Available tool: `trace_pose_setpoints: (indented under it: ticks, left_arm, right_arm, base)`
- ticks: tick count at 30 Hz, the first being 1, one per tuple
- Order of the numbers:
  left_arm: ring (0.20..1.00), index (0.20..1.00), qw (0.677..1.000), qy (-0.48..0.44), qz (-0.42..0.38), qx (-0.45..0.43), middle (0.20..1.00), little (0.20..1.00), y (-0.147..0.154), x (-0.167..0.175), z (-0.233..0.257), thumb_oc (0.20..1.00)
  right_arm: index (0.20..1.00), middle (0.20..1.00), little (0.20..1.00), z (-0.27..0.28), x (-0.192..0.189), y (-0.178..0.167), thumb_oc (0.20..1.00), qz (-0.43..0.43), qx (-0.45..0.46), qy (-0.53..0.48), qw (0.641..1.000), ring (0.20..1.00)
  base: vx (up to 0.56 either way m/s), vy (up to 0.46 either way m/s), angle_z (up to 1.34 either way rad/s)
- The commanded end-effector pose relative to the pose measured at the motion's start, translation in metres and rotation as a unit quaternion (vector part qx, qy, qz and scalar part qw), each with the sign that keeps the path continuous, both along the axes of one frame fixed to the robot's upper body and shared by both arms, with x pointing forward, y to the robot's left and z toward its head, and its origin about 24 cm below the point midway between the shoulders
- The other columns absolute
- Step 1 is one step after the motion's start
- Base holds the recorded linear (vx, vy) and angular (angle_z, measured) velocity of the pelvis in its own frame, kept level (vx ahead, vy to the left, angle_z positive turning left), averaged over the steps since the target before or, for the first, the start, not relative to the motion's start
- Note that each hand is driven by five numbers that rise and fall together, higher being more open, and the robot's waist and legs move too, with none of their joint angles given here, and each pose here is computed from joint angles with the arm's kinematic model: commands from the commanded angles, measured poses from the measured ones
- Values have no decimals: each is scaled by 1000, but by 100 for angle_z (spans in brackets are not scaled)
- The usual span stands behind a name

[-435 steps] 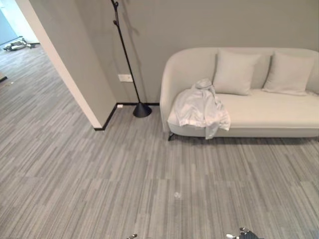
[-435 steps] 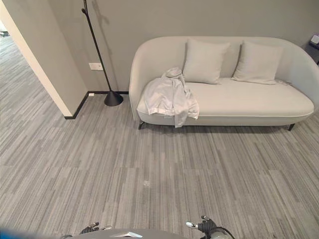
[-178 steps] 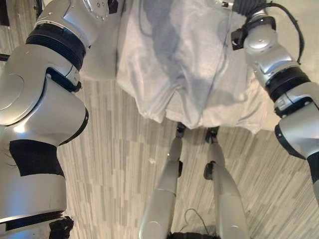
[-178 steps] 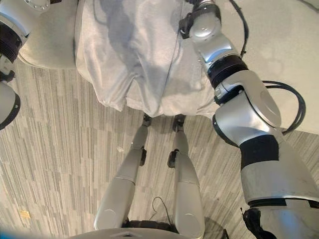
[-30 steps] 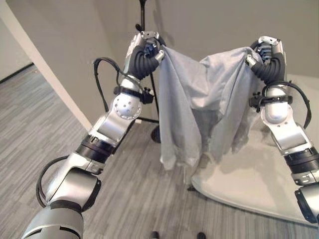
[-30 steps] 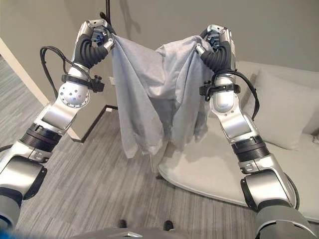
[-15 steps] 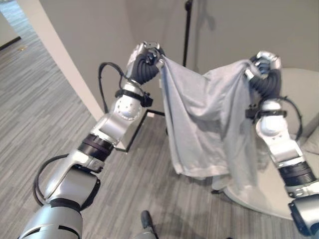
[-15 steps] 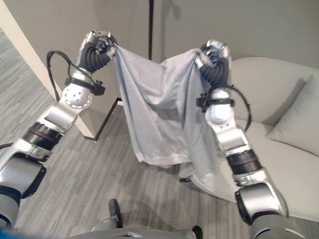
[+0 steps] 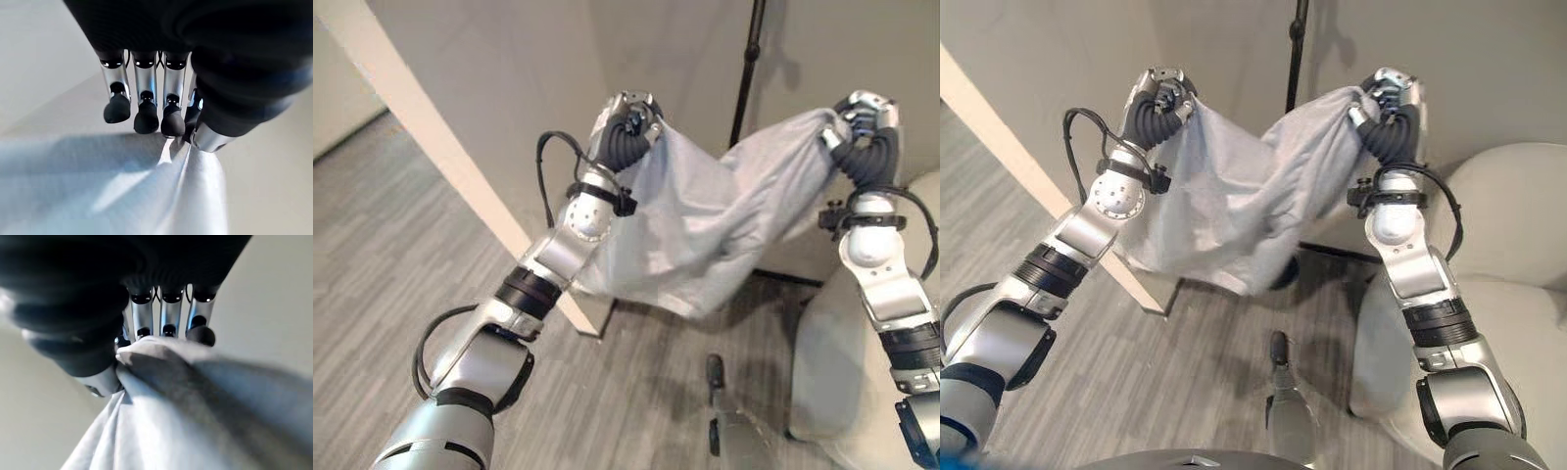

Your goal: Hang the clothes on the sofa on the clothes rack.

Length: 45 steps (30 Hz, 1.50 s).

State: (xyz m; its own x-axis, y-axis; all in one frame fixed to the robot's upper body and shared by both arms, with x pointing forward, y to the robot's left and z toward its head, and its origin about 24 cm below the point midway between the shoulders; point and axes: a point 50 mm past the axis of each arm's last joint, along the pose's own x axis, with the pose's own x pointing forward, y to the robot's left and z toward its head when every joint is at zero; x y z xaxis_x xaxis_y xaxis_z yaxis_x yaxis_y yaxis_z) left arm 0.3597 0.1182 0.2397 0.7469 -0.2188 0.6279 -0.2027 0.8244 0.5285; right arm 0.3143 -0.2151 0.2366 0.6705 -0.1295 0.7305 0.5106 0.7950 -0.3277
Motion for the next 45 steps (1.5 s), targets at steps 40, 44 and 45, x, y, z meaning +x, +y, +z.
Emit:
trace_pose_setpoints:
  ticks: [40,44,45]
  left_arm:
    - [200,200,994,-93,-32,-41,200,200,14,-32,29,200]
    - [200,200,995,-90,-32,-32,200,200,18,-36,25,200]
    - [200,200,995,-87,-35,-28,200,200,19,-38,21,200]
  right_arm:
    - [200,200,200,11,-24,13,200,52,-32,-56,997,200]
    - [200,200,200,-2,-30,8,200,50,-25,-38,998,200]
    - [200,200,200,-10,-32,5,200,46,-26,-24,998,200]
  base:
    - [161,-73,-4]
    - [-20,123,-20]
    - [-46,117,-21]
